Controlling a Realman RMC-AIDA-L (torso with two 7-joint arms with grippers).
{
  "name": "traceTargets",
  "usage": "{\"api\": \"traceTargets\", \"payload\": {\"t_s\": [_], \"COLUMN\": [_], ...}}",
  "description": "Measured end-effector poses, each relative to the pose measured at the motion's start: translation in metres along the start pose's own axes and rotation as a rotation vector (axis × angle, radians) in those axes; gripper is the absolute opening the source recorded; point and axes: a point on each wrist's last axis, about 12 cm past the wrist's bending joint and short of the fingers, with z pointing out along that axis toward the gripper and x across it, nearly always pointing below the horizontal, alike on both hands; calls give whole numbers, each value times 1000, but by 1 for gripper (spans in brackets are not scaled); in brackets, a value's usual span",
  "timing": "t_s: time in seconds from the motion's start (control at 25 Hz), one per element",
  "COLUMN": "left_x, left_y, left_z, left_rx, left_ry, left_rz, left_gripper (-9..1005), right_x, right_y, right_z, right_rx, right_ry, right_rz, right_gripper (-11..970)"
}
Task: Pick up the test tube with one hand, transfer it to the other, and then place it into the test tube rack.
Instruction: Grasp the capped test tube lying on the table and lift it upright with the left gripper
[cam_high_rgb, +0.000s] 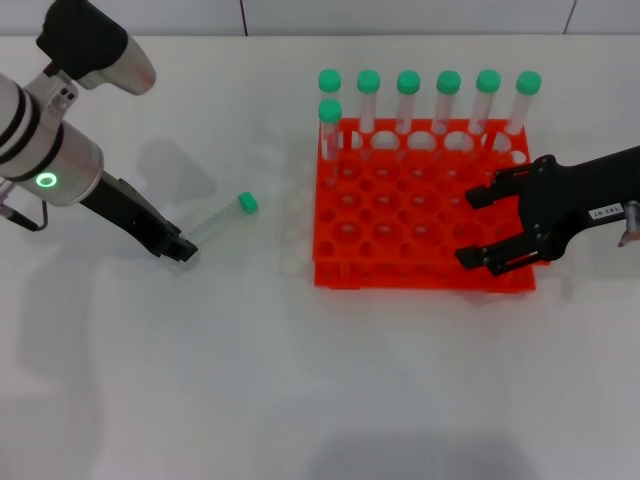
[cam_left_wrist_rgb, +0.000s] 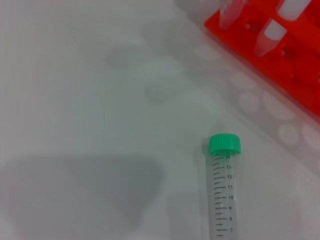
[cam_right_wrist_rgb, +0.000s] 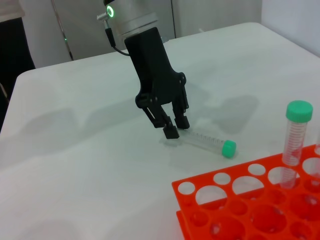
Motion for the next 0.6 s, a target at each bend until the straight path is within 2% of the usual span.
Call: {"api": "traceTargets", "payload": {"t_s": [0.44,0.6], "left_x": [1,1], "left_y": [0,0], "left_z": [3,3], "left_rx": [4,3], "left_ry": [-1,0], "left_rz": [-5,-6], "left_gripper": [180,181], "right_x": [0,-1], "right_y": [0,0], "right_z": [0,0], "right_rx": [2,-1], "right_ry": [-1,0], "right_rz": [2,3], "right_gripper": [783,782]}}
